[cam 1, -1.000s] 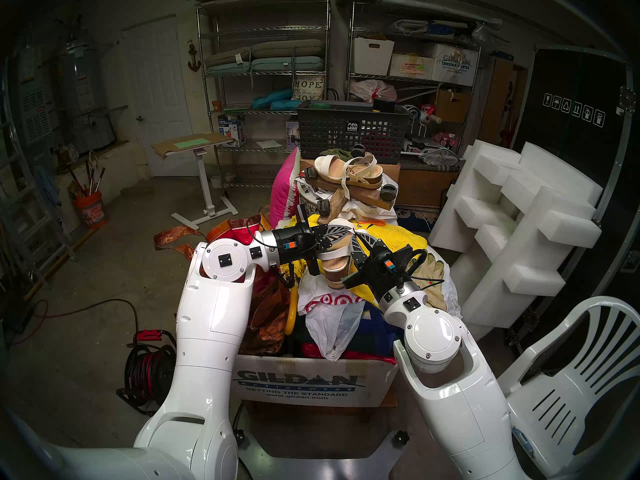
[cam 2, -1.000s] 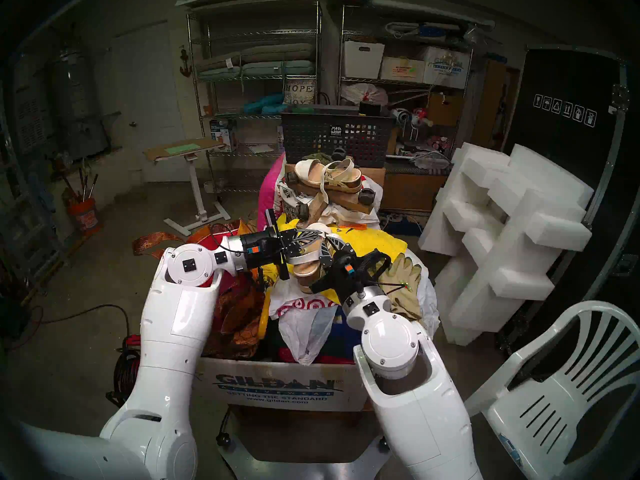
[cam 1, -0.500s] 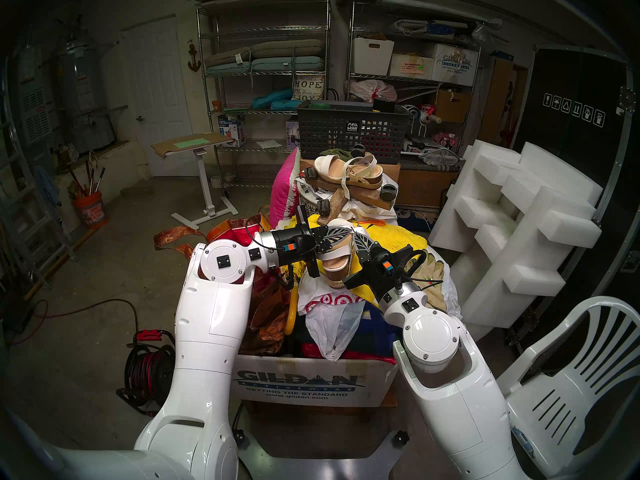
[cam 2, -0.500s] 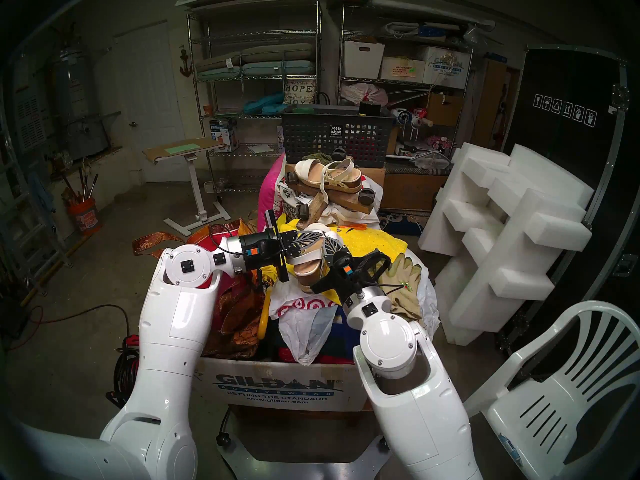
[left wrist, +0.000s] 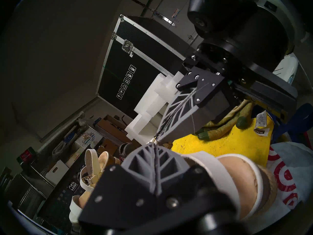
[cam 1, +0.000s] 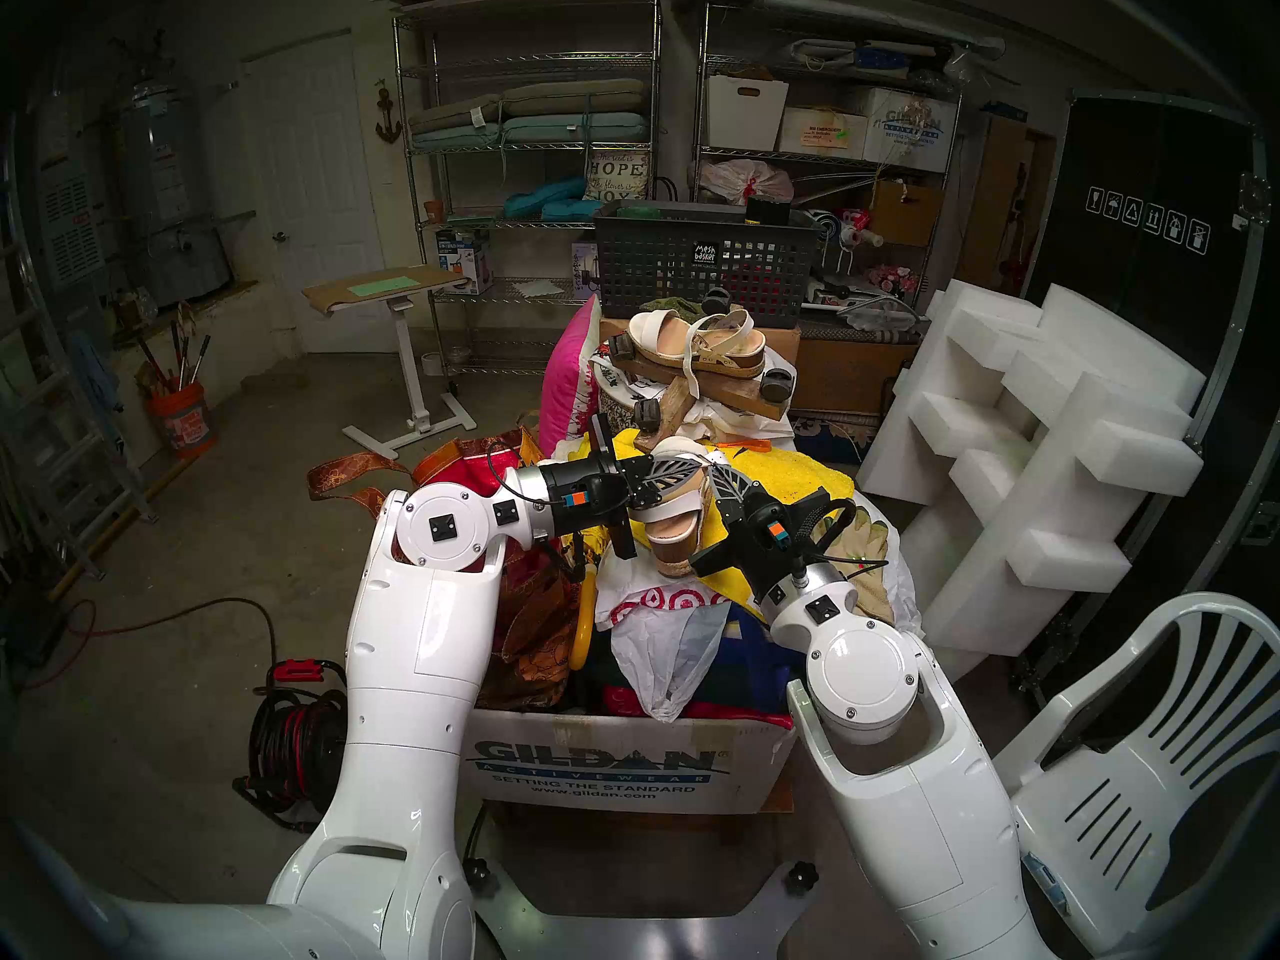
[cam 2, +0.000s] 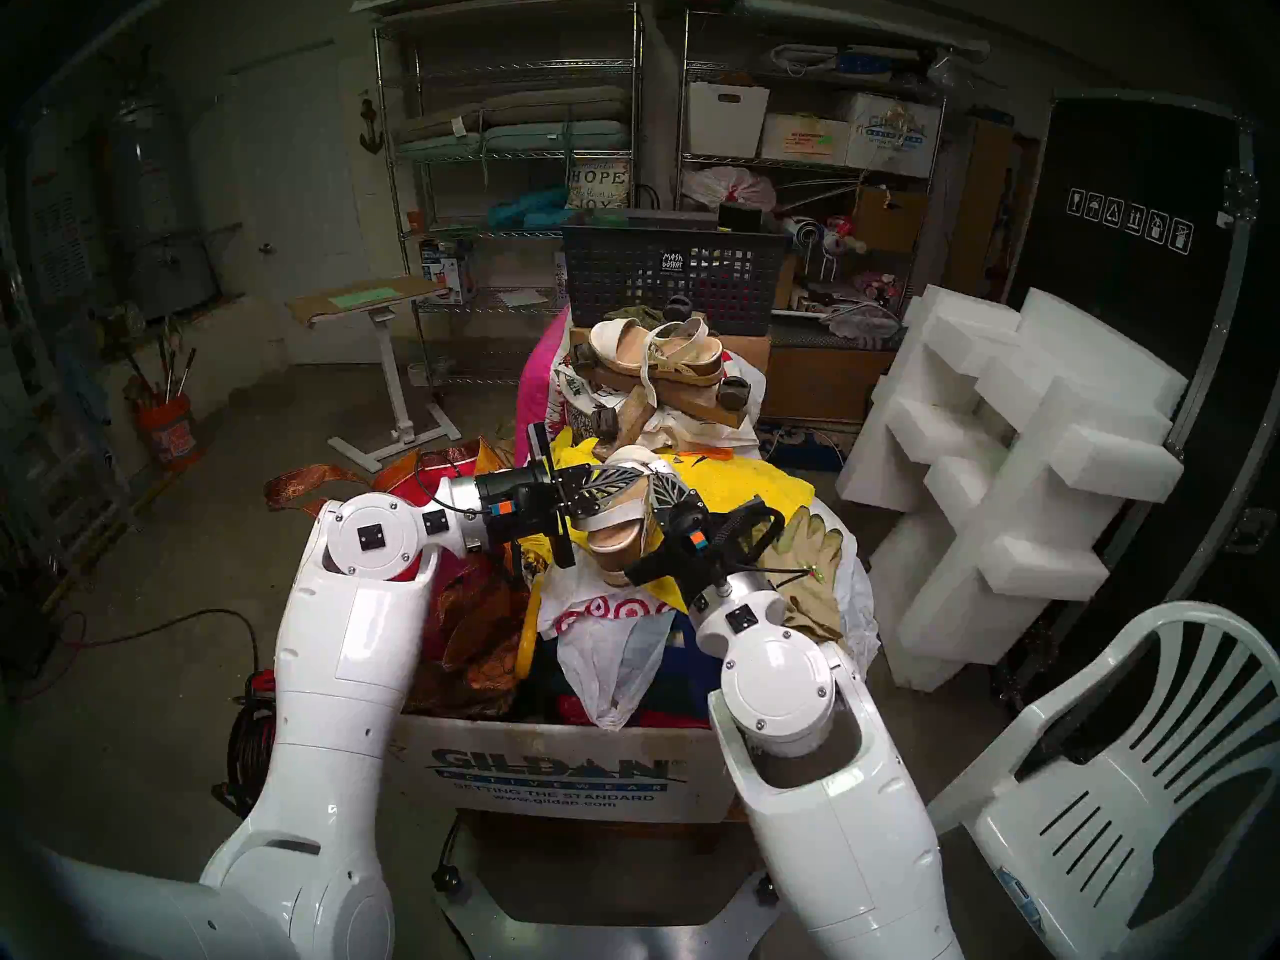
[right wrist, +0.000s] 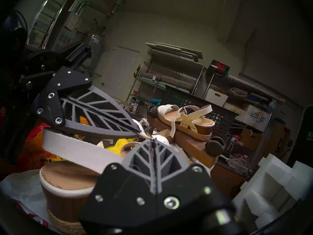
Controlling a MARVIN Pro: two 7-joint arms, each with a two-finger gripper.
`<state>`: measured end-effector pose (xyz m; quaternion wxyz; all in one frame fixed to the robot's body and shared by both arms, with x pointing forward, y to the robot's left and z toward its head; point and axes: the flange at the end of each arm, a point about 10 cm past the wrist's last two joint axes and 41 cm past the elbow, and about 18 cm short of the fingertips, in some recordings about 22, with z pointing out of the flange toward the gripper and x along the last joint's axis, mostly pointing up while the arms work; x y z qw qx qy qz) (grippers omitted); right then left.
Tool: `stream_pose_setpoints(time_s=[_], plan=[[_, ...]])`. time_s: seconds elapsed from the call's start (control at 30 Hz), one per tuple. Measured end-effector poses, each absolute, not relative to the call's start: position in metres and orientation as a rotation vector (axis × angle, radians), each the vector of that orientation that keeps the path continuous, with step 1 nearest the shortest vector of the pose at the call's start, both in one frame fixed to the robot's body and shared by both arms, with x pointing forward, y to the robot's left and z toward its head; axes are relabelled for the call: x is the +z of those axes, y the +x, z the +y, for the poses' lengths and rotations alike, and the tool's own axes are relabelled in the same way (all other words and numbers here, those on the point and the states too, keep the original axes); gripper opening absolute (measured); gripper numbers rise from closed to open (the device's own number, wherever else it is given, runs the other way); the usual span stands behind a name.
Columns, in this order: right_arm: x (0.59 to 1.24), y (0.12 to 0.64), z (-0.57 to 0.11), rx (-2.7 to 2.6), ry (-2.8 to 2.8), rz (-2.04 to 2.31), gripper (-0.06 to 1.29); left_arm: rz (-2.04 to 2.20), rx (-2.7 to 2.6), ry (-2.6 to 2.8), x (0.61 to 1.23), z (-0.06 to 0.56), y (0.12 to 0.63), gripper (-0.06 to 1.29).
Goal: Unbuckle a shoe
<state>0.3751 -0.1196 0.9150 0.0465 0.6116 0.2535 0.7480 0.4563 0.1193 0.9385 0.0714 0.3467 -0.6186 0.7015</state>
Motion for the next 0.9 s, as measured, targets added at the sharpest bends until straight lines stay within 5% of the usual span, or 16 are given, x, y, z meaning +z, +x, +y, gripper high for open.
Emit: stream_pose_setpoints(time_s=[0.9], plan=[[0.912,0.394,-0.141,2.200,1.851,0.667,-0.03,-1.873,2.095,1.071,0.933,0.146,0.454,-0.02]])
